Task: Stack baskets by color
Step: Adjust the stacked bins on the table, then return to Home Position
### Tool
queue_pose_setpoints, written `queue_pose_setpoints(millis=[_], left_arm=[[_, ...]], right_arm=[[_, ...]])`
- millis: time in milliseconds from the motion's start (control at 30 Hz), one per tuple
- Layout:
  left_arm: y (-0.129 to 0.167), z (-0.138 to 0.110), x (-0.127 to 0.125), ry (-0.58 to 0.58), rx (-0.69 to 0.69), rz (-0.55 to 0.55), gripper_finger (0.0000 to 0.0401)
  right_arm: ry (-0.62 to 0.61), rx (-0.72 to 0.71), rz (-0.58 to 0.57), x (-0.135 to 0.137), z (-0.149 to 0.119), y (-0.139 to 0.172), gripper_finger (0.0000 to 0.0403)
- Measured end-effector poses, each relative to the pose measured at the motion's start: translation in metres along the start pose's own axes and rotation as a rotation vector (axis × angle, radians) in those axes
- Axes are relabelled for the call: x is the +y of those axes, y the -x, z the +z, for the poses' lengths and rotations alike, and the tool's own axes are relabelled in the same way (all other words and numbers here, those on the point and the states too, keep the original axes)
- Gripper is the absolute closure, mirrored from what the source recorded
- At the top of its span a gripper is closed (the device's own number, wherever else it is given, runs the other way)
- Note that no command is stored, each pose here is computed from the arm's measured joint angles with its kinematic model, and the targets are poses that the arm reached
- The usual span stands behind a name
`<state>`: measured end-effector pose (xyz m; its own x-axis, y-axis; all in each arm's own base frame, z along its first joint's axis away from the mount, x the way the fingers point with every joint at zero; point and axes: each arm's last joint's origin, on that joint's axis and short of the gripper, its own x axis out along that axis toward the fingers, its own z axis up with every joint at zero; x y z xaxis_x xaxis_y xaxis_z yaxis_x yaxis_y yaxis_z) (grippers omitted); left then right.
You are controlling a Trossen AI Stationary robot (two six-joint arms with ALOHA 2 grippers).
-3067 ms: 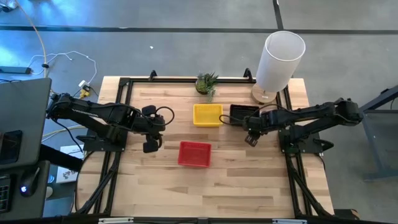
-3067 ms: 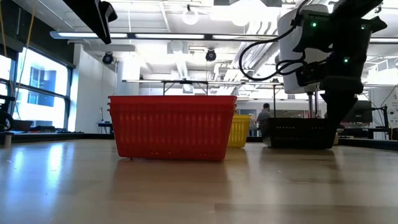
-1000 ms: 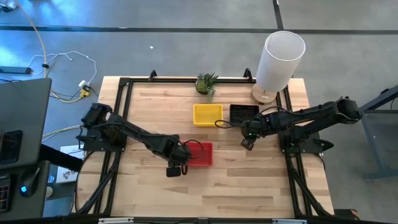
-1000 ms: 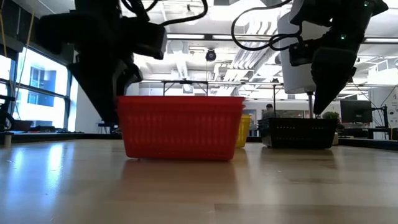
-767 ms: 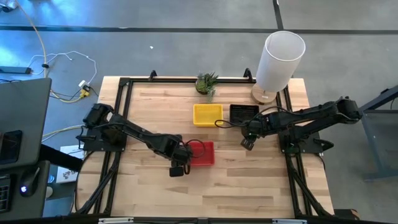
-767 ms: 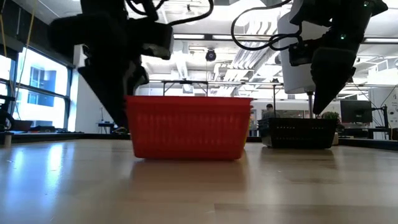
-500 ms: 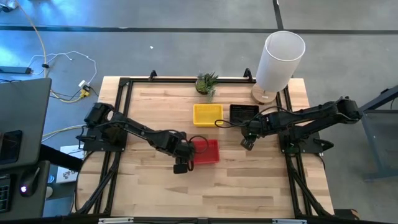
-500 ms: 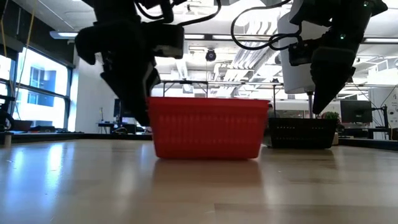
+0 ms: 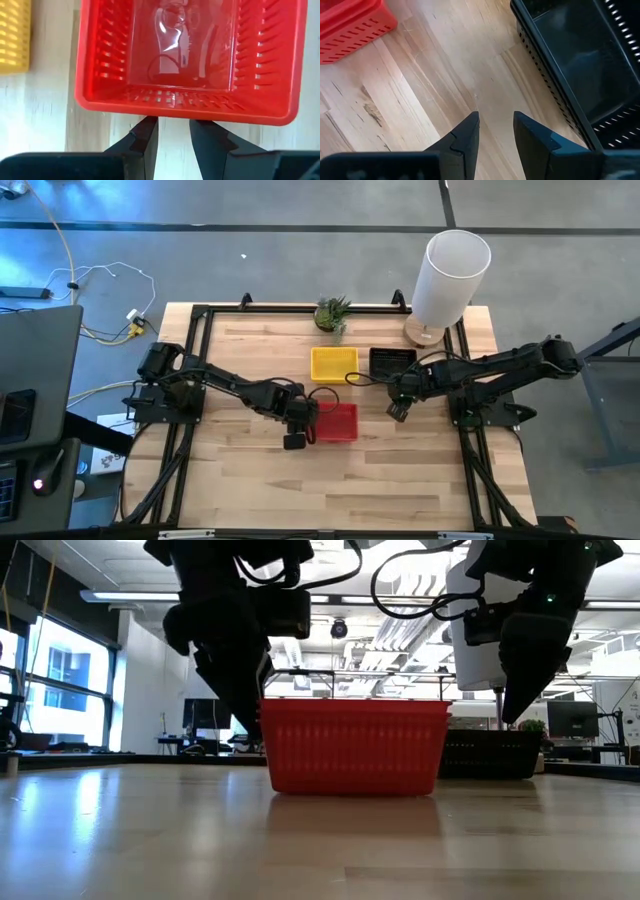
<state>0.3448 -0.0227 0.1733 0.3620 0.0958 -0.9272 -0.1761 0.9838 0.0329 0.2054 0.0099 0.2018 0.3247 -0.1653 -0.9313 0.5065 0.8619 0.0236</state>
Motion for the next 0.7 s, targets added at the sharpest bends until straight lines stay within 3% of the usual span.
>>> queue_pose_setpoints(millis=[267, 500, 700], left_arm=[[0.007, -0.005, -0.001, -0.055, 0.047, -0.033, 0.0305], [0.041, -0.013, -0.003, -0.079, 0.050, -0.047, 0.0306], [0.078, -0.021, -0.005, -0.115, -0.001, -0.068, 0.0309]], right_arm=[[0.000, 0.008, 0.014, 0.001, 0.000, 0.000, 0.0295], [0.007, 0.033, 0.131, 0.007, 0.000, 0.001, 0.0295], [0.119, -0.016, 0.160, 0.028, -0.011, 0.006, 0.0295]])
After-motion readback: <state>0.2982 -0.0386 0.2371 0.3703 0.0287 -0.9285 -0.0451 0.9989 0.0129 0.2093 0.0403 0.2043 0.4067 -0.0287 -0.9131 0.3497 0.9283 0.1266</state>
